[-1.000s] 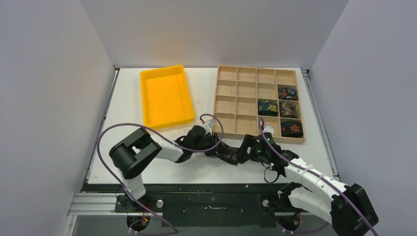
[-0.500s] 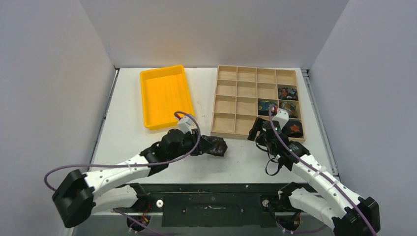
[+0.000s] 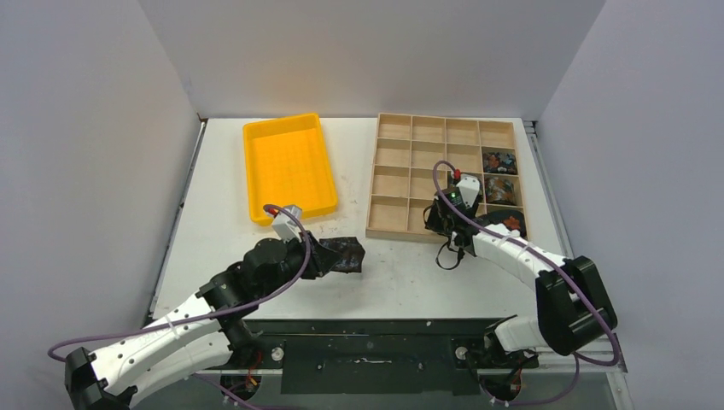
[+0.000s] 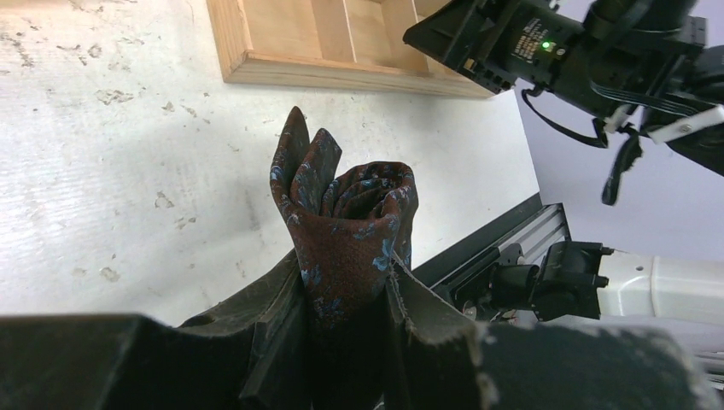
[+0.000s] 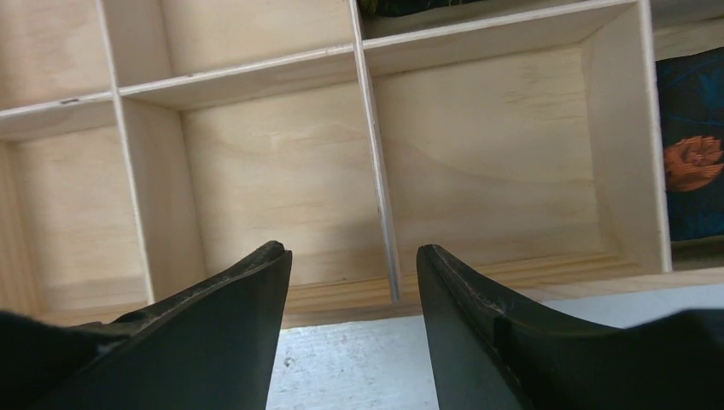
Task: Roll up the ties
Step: Move the storage box to the center of the board.
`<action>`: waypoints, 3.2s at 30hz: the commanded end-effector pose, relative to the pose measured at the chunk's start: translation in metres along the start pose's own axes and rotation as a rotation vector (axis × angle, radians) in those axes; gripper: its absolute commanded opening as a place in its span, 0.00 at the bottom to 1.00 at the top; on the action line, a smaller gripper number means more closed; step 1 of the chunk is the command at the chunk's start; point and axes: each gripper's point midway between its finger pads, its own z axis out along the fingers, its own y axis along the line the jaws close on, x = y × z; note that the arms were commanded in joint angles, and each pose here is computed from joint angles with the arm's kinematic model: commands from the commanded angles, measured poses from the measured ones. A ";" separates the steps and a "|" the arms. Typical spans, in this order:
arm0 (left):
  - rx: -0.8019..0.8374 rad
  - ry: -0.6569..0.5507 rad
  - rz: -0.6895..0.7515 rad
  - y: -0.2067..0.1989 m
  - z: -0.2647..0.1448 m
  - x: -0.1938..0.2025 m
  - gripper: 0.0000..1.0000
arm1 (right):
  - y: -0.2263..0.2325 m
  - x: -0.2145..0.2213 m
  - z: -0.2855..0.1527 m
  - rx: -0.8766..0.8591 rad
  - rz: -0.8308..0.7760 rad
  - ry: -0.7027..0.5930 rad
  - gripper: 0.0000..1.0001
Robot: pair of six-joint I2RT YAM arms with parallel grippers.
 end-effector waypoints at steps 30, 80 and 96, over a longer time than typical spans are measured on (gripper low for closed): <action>0.057 -0.096 0.023 -0.028 -0.034 -0.039 0.00 | 0.123 0.127 -0.040 -0.247 -0.307 0.055 0.28; -0.010 -0.136 0.103 -0.025 -0.030 -0.054 0.00 | 0.073 -0.002 -0.099 -0.219 -0.151 -0.122 0.73; 0.079 -0.068 0.096 -0.035 -0.003 -0.032 0.00 | -0.060 -0.033 -0.016 0.026 0.286 -0.113 0.63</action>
